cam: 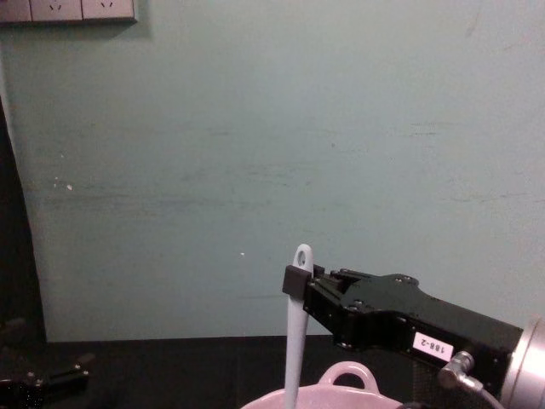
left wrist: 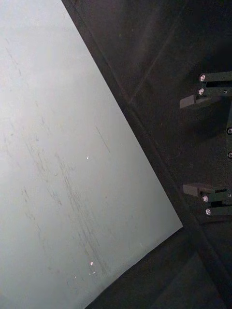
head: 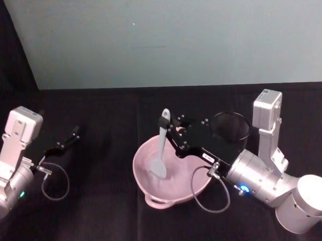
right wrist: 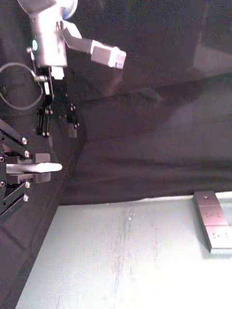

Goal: Use the one hand to pick up the spoon and stir the clear water in the bowl.

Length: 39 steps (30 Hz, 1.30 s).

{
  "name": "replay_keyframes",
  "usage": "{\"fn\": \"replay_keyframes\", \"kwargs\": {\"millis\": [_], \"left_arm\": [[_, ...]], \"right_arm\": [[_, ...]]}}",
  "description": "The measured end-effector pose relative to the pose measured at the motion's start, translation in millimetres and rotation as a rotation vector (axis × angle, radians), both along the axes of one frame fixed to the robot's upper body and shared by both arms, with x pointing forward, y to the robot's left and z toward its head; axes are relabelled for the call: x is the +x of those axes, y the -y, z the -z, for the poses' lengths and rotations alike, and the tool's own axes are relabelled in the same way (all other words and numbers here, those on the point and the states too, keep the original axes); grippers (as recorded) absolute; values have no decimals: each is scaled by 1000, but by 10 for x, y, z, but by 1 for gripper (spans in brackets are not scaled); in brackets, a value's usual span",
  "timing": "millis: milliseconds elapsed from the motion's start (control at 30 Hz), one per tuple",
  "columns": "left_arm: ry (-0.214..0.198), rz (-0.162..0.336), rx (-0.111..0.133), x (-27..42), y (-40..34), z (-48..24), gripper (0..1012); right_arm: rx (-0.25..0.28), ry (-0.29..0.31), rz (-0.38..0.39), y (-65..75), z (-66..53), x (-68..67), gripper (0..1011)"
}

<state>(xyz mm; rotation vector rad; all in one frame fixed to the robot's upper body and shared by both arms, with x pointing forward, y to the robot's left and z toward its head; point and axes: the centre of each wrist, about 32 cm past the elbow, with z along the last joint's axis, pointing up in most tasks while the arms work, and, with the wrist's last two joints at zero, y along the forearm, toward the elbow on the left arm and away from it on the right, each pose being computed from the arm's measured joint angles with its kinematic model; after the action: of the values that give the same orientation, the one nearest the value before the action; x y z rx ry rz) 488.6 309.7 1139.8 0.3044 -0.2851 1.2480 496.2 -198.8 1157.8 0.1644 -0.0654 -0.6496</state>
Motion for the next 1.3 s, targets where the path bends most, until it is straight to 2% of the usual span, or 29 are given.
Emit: {"fn": "replay_keyframes", "kwargs": {"millis": [133, 333, 567, 833, 1067, 1300], "left_arm": [[0, 0, 0, 0, 0, 0, 1005], [0, 0, 0, 0, 0, 0, 1005], [0, 0, 0, 0, 0, 0, 1005], [0, 0, 0, 0, 0, 0, 1005], [0, 0, 0, 0, 0, 0, 1005], [0, 0, 0, 0, 0, 0, 1005]], "right_arm": [[4, -6, 27, 27, 27, 59, 110], [2, 3, 85, 171, 3, 112, 109], [-9, 14, 120, 321, -34, 84, 110], [-33, 33, 123, 397, -83, -5, 110], [-55, 32, 80, 369, -113, -109, 109], [-55, 34, 18, 232, -126, -194, 110]]}}
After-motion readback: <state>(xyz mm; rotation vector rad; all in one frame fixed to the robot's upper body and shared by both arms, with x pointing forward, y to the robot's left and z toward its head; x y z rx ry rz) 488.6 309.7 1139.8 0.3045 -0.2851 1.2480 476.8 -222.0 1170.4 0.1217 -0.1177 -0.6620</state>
